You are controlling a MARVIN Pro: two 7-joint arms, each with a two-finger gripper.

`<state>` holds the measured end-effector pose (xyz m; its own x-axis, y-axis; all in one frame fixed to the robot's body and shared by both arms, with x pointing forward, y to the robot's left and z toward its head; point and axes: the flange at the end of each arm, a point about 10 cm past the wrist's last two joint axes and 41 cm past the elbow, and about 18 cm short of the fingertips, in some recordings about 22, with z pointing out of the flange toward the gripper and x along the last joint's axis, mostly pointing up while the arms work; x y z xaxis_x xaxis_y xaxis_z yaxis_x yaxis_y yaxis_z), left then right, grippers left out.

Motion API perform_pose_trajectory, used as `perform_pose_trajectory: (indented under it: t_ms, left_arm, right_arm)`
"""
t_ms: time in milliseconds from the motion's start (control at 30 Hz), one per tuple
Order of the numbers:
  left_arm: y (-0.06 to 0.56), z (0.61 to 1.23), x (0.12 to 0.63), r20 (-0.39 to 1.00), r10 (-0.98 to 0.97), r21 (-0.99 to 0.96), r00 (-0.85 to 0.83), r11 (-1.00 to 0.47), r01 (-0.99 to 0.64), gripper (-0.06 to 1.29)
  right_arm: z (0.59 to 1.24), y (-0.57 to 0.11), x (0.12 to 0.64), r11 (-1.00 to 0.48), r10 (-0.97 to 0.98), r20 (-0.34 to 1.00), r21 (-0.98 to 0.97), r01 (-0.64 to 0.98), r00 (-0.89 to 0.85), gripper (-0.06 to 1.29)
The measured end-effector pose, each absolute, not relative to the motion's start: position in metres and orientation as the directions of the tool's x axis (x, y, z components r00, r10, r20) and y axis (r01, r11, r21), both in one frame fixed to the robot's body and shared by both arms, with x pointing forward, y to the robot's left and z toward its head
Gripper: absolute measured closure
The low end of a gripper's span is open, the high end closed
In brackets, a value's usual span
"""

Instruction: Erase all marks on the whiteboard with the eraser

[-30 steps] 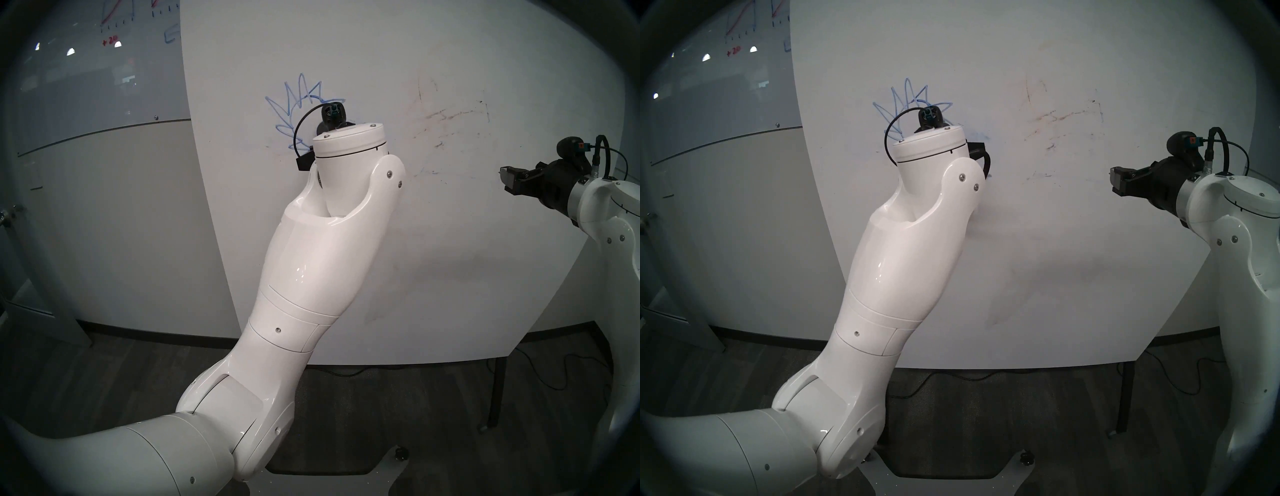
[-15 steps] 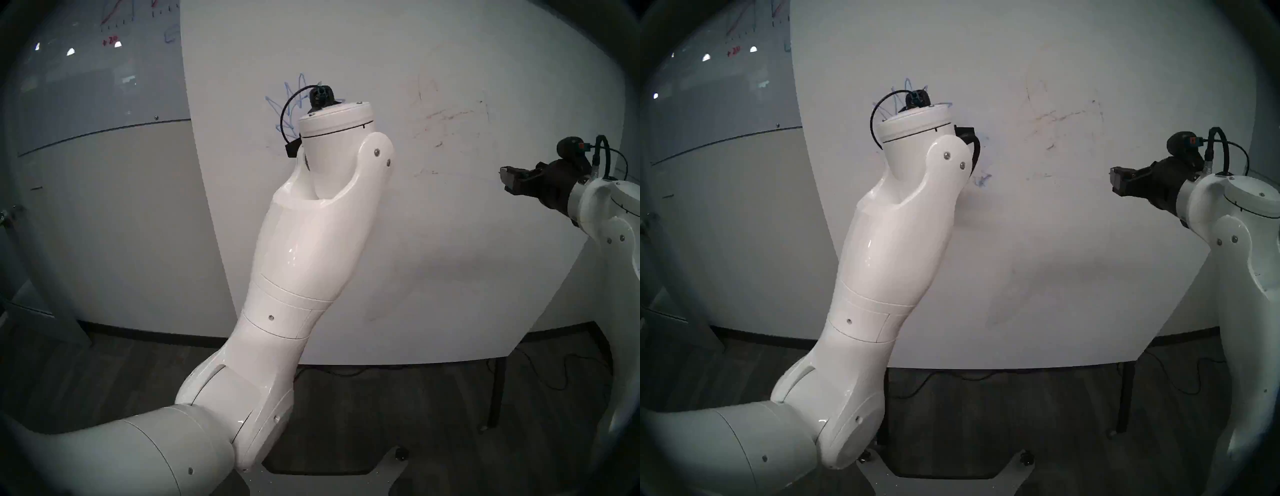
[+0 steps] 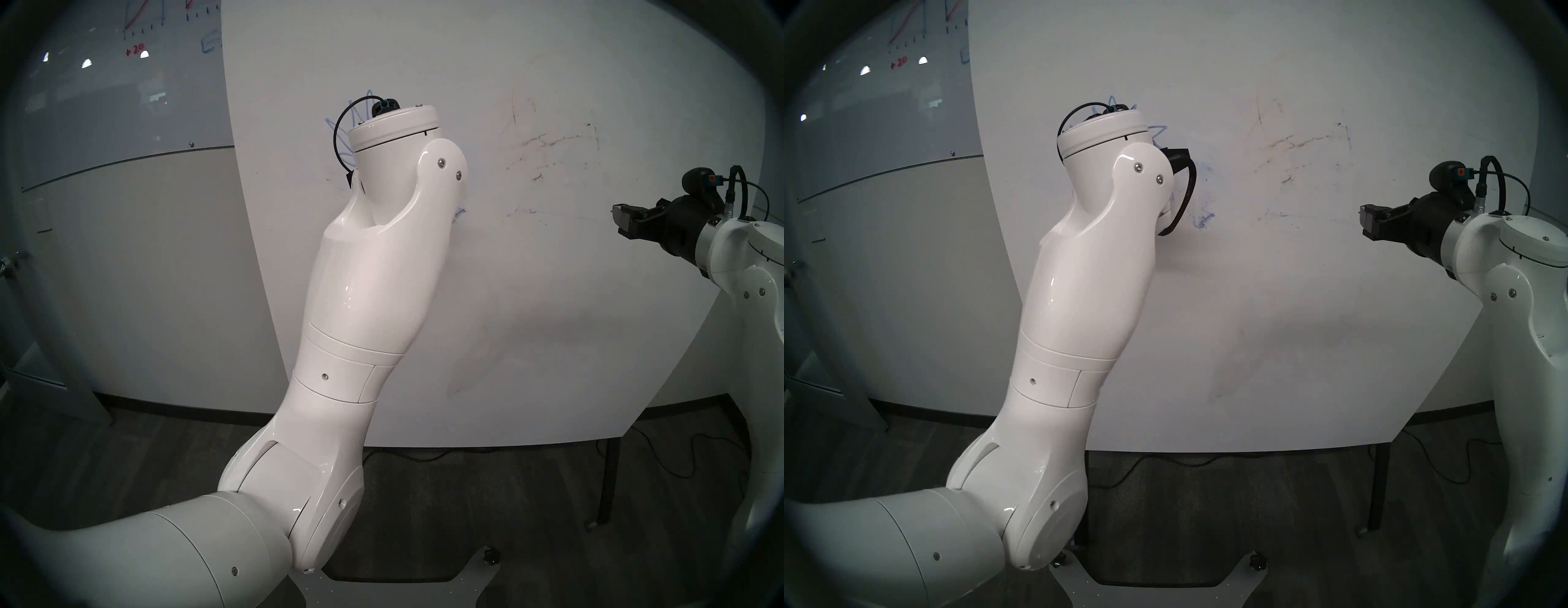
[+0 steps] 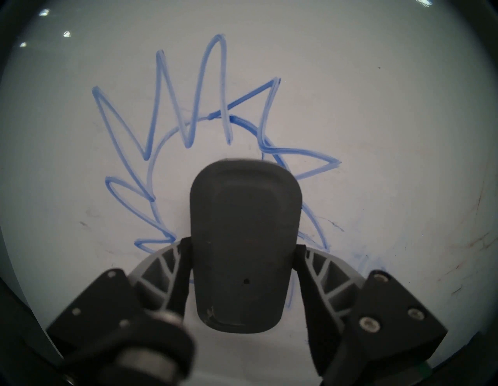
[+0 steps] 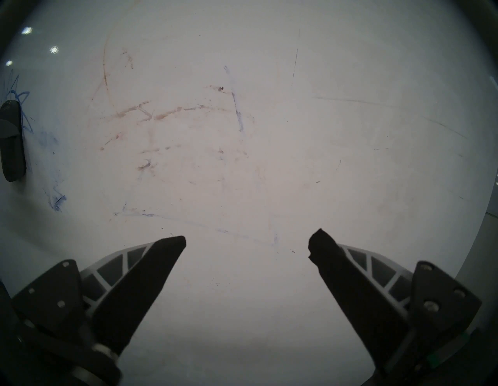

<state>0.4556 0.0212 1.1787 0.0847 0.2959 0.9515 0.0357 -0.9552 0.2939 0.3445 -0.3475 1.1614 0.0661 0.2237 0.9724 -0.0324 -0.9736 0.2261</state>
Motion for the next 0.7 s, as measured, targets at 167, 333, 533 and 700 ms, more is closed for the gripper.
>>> perform_pose_trajectory:
  t_ms: [167,333,533,700]
  left_arm:
    - [0.022,1.185,0.455,0.953,0.295,0.294,0.073,-0.955,0.033,0.58]
    - [0.023,1.197,0.454,0.954,0.295,0.294,0.051,-0.955,0.030,0.58]
    - [0.029,1.213,0.453,0.953,0.302,0.301,0.024,-0.953,0.024,0.58]
    - [0.033,1.224,0.454,0.952,0.305,0.305,0.012,-0.952,0.019,0.58]
  right_arm:
    - [1.161,-0.348,0.344,-0.974,0.224,0.972,0.226,-0.032,0.066,-0.03]
    - [1.161,-0.348,0.344,-0.974,0.224,0.972,0.226,-0.032,0.066,-0.03]
    - [1.161,-0.348,0.344,-0.974,0.224,0.972,0.226,-0.032,0.066,-0.03]
    - [1.161,-0.348,0.344,-0.974,0.223,0.972,0.226,-0.032,0.066,-0.03]
